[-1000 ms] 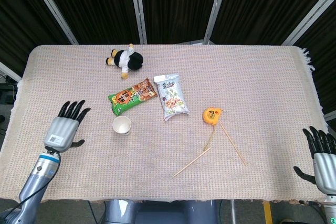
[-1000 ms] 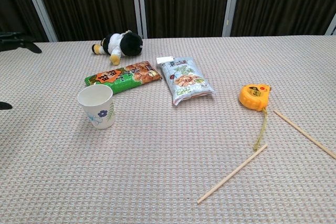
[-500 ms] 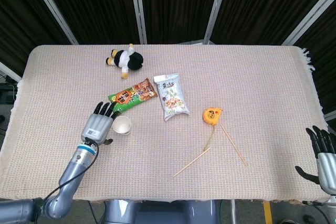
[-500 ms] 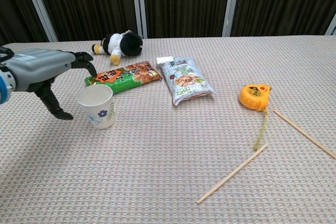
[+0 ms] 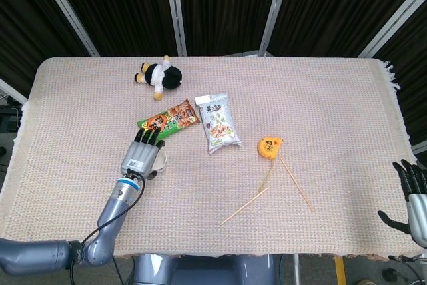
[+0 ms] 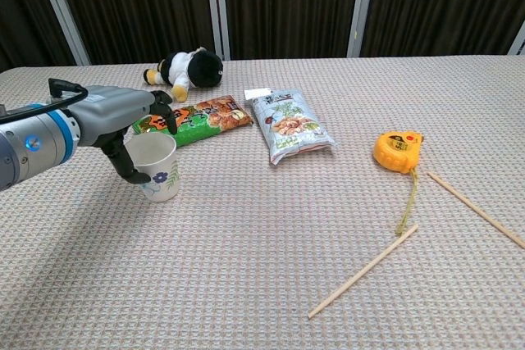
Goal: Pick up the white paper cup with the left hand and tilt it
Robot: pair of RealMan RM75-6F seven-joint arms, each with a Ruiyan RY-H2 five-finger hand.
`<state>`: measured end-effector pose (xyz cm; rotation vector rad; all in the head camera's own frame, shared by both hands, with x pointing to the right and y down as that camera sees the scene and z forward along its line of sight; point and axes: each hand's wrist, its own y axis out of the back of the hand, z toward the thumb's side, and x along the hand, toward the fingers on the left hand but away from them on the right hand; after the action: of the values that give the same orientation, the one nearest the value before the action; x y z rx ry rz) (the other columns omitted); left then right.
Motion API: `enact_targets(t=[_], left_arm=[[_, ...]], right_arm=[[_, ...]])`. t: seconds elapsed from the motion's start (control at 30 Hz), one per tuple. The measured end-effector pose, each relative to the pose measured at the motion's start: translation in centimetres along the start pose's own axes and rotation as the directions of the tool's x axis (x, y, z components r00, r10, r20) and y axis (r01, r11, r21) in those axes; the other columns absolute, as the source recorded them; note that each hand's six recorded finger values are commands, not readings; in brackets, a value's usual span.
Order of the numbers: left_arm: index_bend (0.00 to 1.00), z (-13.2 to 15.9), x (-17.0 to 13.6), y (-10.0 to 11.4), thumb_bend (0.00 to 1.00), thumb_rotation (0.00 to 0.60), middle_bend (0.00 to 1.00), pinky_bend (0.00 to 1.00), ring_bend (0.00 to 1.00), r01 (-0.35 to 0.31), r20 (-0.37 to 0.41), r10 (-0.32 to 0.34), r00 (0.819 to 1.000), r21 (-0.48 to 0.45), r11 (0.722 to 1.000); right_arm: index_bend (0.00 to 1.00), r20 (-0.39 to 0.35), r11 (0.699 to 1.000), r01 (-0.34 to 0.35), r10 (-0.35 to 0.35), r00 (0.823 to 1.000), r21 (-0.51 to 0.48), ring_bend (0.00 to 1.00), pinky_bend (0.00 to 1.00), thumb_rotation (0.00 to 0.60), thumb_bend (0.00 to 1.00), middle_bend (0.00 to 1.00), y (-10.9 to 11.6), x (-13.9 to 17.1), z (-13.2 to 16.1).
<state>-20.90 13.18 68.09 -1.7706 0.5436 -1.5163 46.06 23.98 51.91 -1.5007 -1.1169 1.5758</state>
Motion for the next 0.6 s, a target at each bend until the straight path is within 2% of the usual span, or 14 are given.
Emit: enact_targets(t=[0.07, 0.27, 0.43, 0.6], left_arm=[[0.39, -0.1, 0.0, 0.0, 0.23, 0.6, 0.0, 0.0, 0.0, -0.002, -0.004, 0.002, 1.0, -0.002, 1.0], [0.42, -0.4, -0.3, 0.0, 0.23, 0.6, 0.0, 0.0, 0.0, -0.007, -0.003, 0.007, 1.0, -0.047, 0.999], [0.42, -0.3, -0.7, 0.2, 0.23, 0.6, 0.0, 0.0, 0.0, -0.014, 0.022, 0.018, 1.0, -0.194, 0.981], [0.42, -0.4, -1.1, -0.2, 0.23, 0.6, 0.0, 0.0, 0.0, -0.016, 0.059, 0.04, 0.997, -0.369, 0.929]], right_arm=[[0.01, -0.001, 1.0, 0.0, 0.0, 1.0, 0.0, 0.0, 0.0, 0.6, 0.08, 0.0, 0.0, 0.0, 0.0], [0.01, -0.001, 1.0, -0.001, 0.001, 1.0, 0.002, 0.0, 0.0, 0.6, 0.08, 0.0, -0.1, 0.0, 0.1], [0.01, 0.0, 1.0, -0.005, 0.005, 1.0, 0.006, 0.0, 0.0, 0.6, 0.08, 0.0, -0.2, 0.0, 0.1], [0.01, -0.002, 1.0, -0.006, 0.006, 1.0, 0.009, 0.0, 0.0, 0.6, 0.08, 0.0, -0.3, -0.1, 0.2]])
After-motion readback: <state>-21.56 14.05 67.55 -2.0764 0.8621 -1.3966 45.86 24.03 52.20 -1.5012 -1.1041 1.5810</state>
